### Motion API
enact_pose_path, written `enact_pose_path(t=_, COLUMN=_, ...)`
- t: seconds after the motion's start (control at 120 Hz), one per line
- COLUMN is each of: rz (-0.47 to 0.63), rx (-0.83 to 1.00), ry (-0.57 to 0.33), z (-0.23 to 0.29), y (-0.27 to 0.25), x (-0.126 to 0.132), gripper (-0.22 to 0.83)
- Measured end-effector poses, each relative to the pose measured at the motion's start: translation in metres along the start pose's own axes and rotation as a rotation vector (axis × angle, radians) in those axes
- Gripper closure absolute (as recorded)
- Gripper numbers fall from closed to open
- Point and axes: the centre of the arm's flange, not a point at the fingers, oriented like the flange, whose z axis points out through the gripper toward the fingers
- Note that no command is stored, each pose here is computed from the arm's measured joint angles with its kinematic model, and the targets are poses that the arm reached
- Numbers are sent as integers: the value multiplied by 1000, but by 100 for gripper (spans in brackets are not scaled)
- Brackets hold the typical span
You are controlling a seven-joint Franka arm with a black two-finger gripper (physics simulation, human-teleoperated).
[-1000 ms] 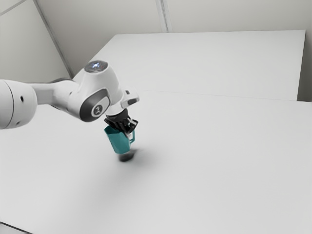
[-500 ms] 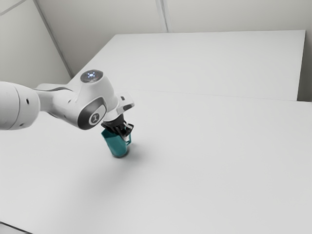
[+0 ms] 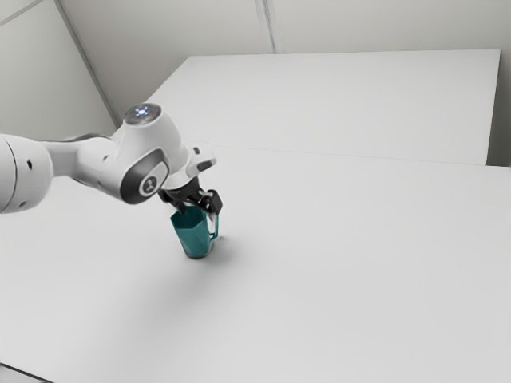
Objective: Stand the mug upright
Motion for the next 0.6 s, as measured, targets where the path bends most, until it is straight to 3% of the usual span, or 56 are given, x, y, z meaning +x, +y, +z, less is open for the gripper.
enact_pose_path(t=0.133, rz=-6, rx=-4, ry=43, z=-28, y=-3, x=7, gripper=6)
enact_pose_path(t=0.283, rz=-21, rx=-13, ry=101, z=-83, y=-4, x=39, gripper=3)
enact_pose_path(t=0.6, rz=-69, rx=-37, ry=32, z=-181, y=-13, x=72, gripper=1)
